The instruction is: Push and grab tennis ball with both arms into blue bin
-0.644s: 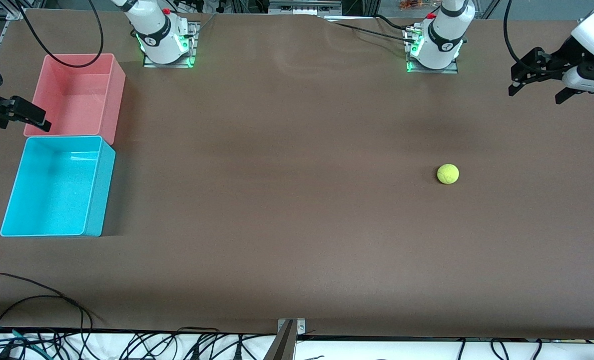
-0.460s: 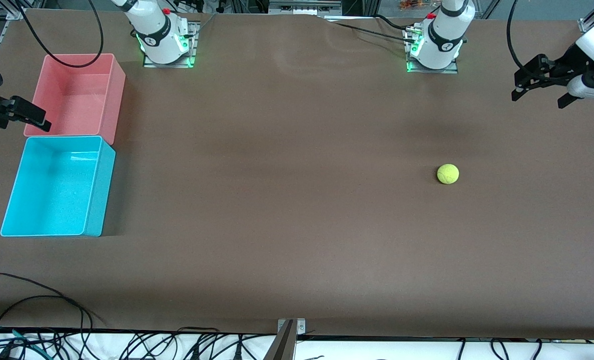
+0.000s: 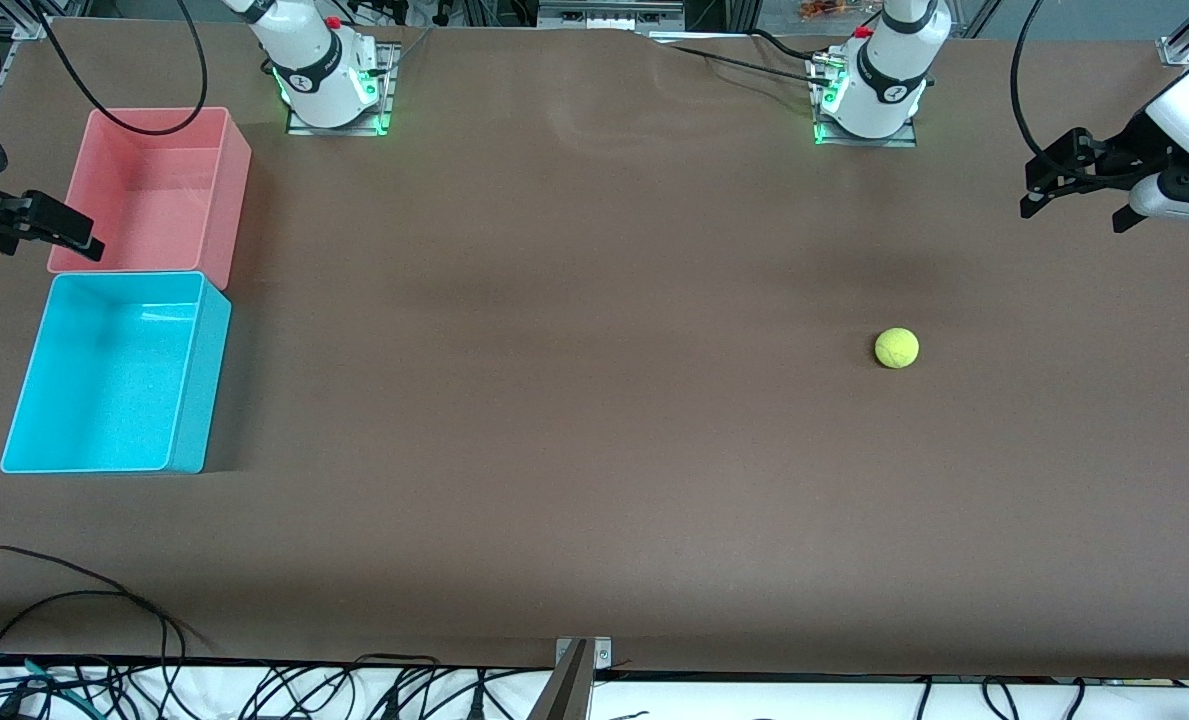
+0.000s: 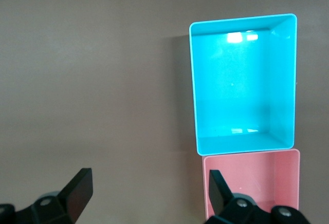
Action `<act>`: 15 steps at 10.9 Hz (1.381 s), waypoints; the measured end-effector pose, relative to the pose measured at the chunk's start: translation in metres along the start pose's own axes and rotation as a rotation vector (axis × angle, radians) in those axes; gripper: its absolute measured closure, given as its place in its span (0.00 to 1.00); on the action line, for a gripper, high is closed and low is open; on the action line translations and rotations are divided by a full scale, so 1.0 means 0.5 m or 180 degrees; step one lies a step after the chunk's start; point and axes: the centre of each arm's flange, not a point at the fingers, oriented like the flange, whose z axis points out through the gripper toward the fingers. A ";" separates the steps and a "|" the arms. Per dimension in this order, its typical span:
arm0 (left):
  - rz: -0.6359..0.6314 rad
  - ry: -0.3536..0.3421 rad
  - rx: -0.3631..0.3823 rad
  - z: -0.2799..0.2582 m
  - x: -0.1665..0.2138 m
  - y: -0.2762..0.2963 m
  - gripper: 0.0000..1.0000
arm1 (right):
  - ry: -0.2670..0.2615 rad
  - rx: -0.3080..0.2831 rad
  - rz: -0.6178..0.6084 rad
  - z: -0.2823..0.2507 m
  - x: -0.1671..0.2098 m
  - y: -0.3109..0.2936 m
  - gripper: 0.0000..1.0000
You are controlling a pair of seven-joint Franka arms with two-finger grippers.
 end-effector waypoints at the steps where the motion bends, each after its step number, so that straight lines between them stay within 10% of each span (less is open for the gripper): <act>1: -0.0005 -0.0006 0.0000 -0.001 -0.001 0.001 0.00 | -0.0003 0.0000 0.0001 0.000 0.000 0.000 0.00; 15: -0.0219 -0.0192 0.0004 0.008 -0.013 0.027 0.00 | -0.0008 0.0000 0.0063 0.001 0.000 0.001 0.00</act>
